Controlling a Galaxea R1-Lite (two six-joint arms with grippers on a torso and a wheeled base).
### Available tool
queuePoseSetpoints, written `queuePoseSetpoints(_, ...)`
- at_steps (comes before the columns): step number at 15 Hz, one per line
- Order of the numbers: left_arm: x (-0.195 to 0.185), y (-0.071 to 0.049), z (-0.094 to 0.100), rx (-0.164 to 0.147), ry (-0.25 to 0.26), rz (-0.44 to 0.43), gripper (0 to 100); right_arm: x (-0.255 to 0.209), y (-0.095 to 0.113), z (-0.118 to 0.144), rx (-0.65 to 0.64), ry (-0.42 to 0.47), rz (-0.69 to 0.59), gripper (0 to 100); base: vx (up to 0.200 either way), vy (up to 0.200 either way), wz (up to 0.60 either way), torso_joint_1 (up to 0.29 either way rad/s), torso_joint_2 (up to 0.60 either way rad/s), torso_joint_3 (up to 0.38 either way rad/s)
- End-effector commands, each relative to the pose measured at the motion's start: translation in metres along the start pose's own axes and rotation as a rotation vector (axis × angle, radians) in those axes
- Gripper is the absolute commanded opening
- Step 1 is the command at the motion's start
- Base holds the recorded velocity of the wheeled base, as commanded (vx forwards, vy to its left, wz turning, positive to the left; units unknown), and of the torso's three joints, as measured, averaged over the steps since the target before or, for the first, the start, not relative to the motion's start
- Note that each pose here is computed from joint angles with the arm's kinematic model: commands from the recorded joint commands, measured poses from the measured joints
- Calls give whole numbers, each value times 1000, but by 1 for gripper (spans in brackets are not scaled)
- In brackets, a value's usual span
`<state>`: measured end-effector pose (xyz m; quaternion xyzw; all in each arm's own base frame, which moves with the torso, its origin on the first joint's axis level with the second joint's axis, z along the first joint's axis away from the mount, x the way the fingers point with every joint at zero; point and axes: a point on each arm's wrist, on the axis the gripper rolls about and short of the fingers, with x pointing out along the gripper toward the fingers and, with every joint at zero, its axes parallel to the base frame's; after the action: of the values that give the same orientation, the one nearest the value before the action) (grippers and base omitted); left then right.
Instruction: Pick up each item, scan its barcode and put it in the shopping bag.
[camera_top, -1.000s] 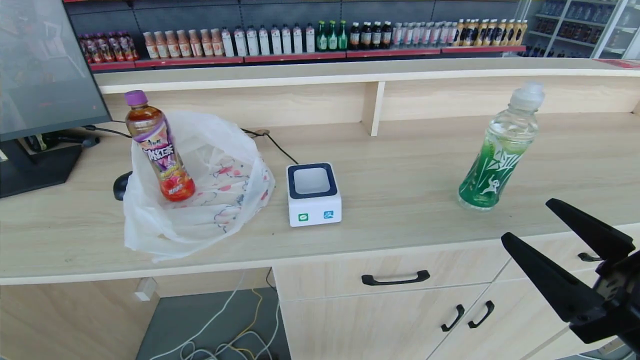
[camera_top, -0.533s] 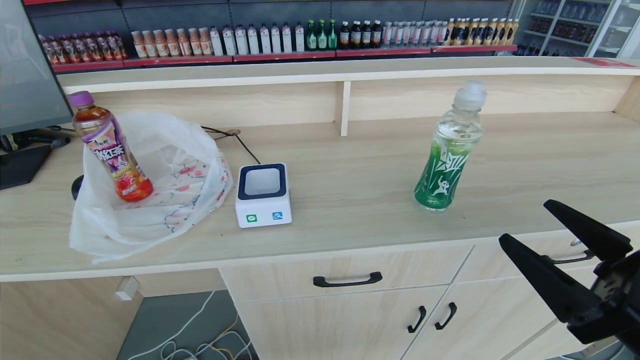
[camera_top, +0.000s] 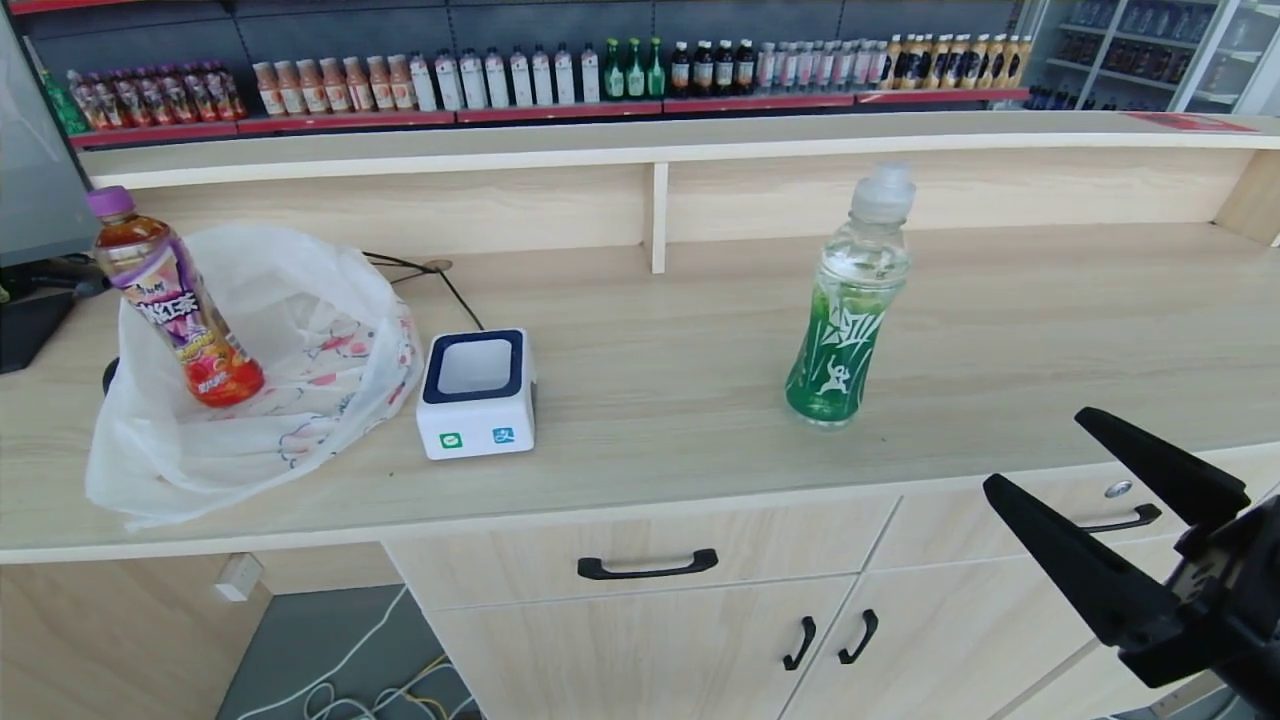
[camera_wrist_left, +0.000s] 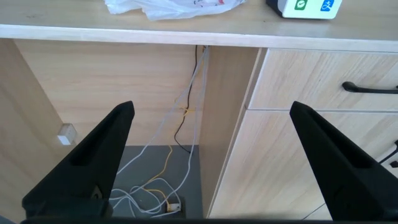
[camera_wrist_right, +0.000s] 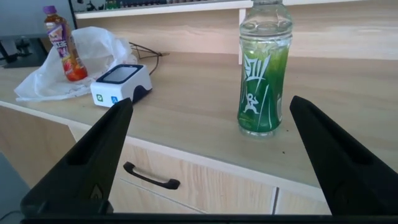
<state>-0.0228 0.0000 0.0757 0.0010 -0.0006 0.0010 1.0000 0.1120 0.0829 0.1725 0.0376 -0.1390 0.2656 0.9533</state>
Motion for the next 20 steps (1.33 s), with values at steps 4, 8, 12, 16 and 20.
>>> queuePoseSetpoints(4,0,0,0,3,0,0,100,5,-5,-11,-18,60,-36,100,0,0,0,0,0,0)
queuePoseSetpoints(8,0,0,0,3,0,0,100,15,-8,-19,-65,97,-60,100,0,0,0,0,0,0)
queuePoseSetpoints(12,0,0,0,3,0,1,100,51,-15,-14,-148,46,-108,100,0,0,0,0,0,0)
queuePoseSetpoints(16,0,0,0,3,0,0,100,64,-20,-20,-144,60,-123,100,0,0,0,0,0,0)
queuePoseSetpoints(20,0,0,0,3,0,0,100,94,-21,-28,-129,57,-122,100,0,0,0,0,0,0)
